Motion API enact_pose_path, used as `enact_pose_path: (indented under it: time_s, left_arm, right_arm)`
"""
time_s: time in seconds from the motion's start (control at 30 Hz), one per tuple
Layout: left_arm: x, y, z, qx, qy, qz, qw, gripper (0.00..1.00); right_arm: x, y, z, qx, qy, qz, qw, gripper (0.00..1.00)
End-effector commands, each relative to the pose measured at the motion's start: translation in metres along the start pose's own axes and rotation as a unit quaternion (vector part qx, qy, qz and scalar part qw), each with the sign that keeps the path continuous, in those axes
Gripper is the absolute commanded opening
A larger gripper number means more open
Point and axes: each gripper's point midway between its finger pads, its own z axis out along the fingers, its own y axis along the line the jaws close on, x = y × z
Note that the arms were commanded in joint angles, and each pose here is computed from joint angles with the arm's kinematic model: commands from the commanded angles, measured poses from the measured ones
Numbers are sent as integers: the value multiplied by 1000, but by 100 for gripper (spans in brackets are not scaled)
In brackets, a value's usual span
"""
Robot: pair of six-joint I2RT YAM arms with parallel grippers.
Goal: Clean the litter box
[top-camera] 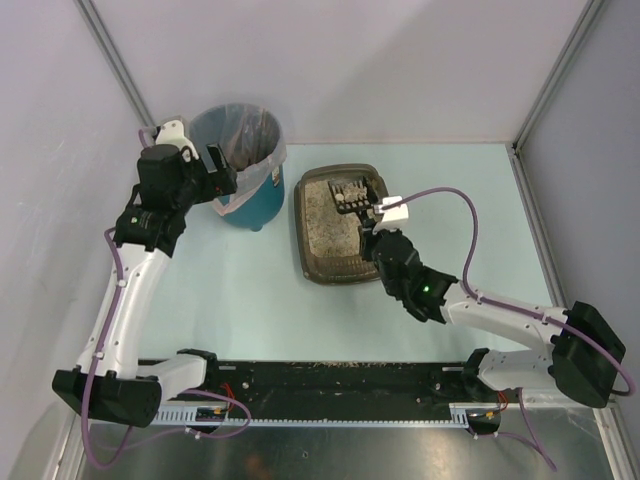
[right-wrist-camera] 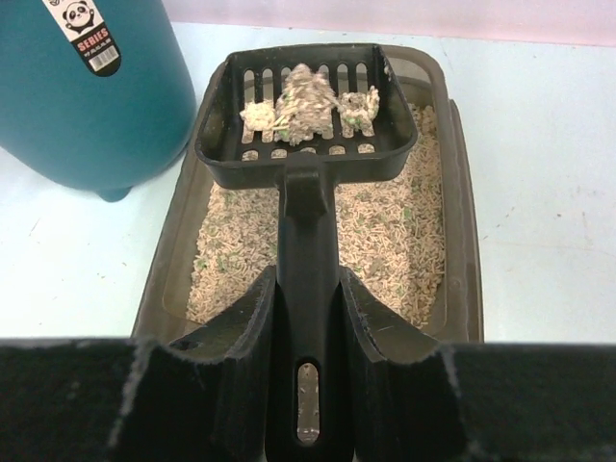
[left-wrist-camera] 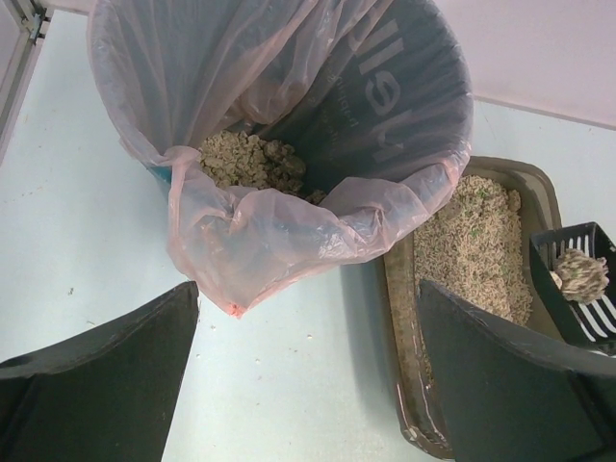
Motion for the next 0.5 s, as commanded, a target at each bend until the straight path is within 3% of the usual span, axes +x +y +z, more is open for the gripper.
enact_pose_path:
  time_s: [0.0, 0.03, 0.07, 0.13, 0.17, 0.23, 0.27, 0.33, 0.4, 0.47]
  left_arm:
    - [-13, -1, -2, 1, -19, -1, 1000, 98]
    - [-14, 1, -2, -2, -19, 0, 1000, 98]
    - [-15, 3, -2, -7, -21, 0, 1000, 98]
    - [-16, 4, -4, -8, -25, 1, 1000, 98]
    - [-16, 4, -5, -10, -25, 3, 1000, 98]
    - [-16, 10, -2, -22, -25, 3, 999, 99]
    - [-17, 13, -1, -29, -26, 0, 999, 100]
    - [-25, 16, -1, -38, -36, -4, 999, 100]
    - [-28, 15, 0, -37, -36, -4, 999, 100]
    - [-31, 14, 5, -35, -34, -9, 999, 100]
  right_arm:
    - [-22, 25, 1, -59, -24, -10, 998, 0]
    - [-17, 33, -3, -53, -28, -35, 998, 0]
    - [-21, 11, -2, 8, -36, -28, 999, 0]
    - [-14, -8, 1, 32, -16, 19, 999, 0]
    - [-18, 2, 5, -27, -9, 37, 999, 0]
    - [-25, 24, 1, -65, -30, -8, 997, 0]
    - [-21, 23, -1, -30, -35, -38, 998, 0]
    - [-19, 2, 2, 17, -29, -19, 999, 0]
    - [-25, 6, 9, -34, -22, 31, 999, 0]
    - [-27, 29, 3, -67, -35, -19, 997, 0]
